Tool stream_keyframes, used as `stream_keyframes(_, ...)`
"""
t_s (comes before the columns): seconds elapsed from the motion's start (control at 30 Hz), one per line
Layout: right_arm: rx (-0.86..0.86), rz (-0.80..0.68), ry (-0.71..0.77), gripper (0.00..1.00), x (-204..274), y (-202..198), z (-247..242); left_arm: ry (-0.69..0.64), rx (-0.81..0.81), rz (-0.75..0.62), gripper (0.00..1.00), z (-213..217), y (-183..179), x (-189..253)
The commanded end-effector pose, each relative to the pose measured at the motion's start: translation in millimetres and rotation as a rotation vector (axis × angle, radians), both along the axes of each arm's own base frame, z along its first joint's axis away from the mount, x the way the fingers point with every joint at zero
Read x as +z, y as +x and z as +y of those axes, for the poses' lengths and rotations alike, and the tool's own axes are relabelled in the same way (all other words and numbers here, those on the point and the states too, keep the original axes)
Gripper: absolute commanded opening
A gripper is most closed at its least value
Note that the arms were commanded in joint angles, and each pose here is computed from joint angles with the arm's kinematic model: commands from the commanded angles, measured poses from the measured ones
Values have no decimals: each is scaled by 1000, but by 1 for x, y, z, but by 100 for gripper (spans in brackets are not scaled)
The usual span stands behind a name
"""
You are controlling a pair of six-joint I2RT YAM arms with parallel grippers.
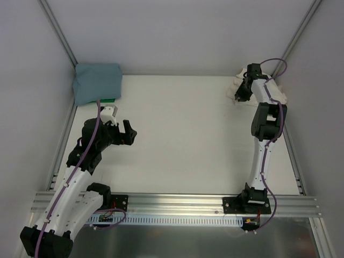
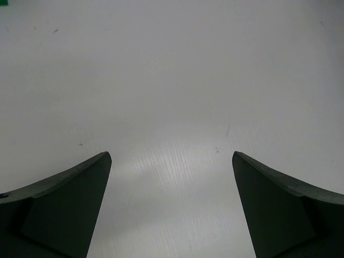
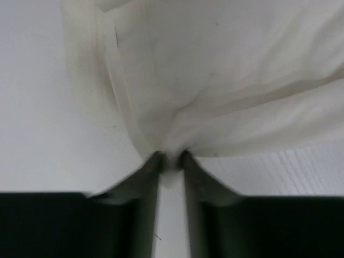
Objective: Fold and stack the t-shirts
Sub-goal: Grab crumpled tshirt from the corner of the board with the right arm, then move the tshirt to the center of the board
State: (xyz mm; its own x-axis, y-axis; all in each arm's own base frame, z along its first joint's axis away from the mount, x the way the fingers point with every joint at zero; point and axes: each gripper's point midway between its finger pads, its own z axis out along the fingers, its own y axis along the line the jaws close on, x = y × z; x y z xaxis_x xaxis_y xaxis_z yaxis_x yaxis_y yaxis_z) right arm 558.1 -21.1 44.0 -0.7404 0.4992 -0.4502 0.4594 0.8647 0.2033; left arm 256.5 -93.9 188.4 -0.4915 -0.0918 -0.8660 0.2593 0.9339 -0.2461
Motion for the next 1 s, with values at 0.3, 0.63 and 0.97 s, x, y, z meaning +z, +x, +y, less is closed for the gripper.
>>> stream_keyframes(0.3,9,-81,122,0,36,0,14,-7,-3,-64,99,0,5,24)
stream_keyframes(0.63,436,-411,422,0,268,-42,138,-29,-7,-73,99,0,5,27)
stream_keyframes(0.97,909,-537,801,0,420,-199,276,-35,-10,-66,99,-1,4,25)
